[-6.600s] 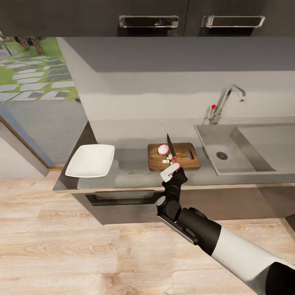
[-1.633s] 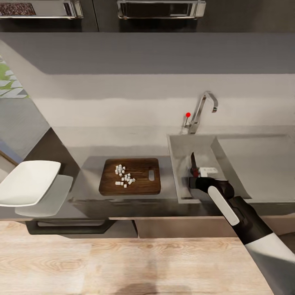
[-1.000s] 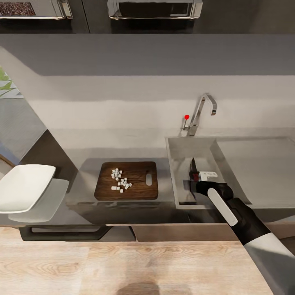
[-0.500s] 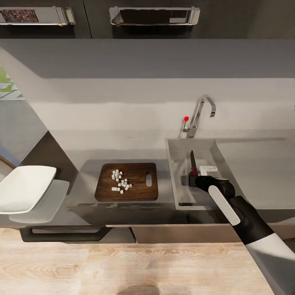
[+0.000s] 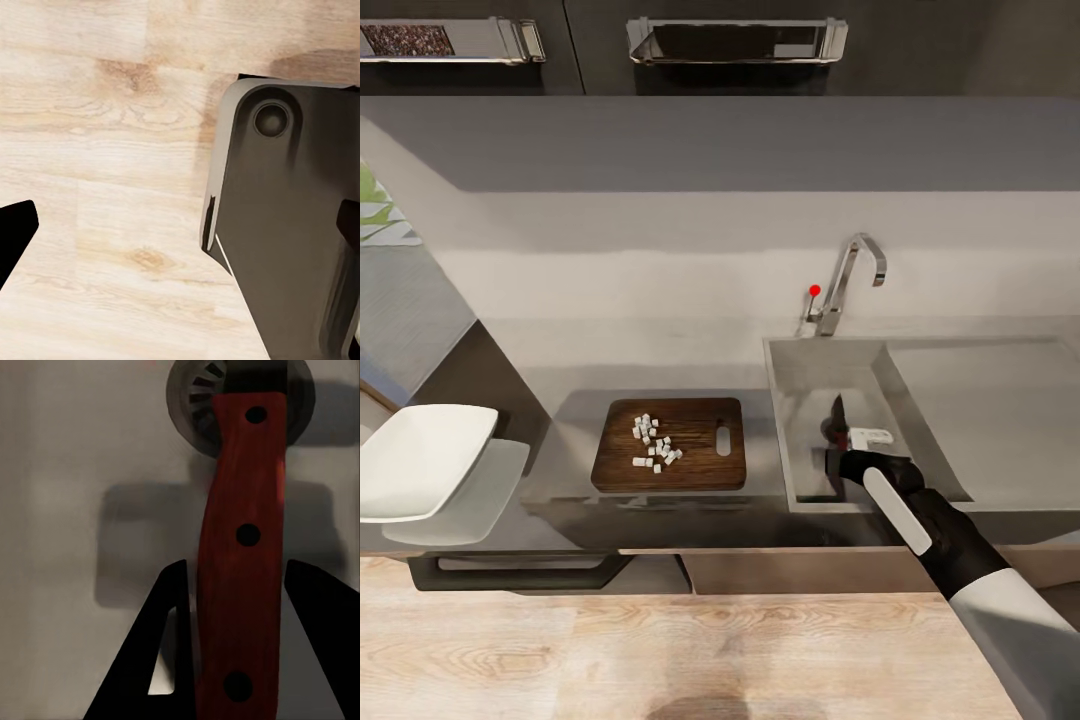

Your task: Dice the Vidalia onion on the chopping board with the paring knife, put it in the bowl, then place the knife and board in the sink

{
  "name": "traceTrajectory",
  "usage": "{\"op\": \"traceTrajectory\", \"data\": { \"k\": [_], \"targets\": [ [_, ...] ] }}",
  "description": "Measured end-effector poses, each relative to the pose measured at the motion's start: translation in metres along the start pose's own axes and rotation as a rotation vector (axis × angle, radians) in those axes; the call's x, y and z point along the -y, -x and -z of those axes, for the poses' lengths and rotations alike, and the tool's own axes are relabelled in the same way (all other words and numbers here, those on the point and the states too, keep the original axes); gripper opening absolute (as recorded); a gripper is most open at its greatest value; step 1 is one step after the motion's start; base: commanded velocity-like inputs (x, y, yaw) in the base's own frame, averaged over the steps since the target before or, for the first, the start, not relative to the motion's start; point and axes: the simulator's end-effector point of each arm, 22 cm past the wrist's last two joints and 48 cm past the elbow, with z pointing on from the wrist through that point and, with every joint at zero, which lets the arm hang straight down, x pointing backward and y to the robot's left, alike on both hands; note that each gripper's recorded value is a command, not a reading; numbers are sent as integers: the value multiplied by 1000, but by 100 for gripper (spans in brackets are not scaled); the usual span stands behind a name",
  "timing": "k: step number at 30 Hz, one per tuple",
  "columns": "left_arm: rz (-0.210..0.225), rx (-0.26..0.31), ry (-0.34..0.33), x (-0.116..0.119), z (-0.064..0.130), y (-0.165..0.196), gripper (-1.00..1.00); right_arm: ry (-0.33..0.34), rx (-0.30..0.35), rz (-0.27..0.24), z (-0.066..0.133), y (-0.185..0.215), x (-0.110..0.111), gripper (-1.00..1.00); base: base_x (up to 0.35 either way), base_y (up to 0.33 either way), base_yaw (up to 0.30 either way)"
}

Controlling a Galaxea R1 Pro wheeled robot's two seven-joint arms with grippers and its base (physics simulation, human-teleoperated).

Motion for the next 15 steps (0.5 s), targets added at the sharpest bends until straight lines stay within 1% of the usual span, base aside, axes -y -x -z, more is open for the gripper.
{"op": "traceTrajectory", "data": {
  "k": [5,6,15],
  "targets": [
    [0,0,0,0,0,0,100,-4,1,0,-1,-1,1,-100,0,0,0],
    [0,0,0,0,0,0,100,-4,1,0,-1,-1,1,100,0,0,0],
    [0,0,0,0,0,0,100,2,13,2,1,4,-1,100,0,0,0]
  ]
}}
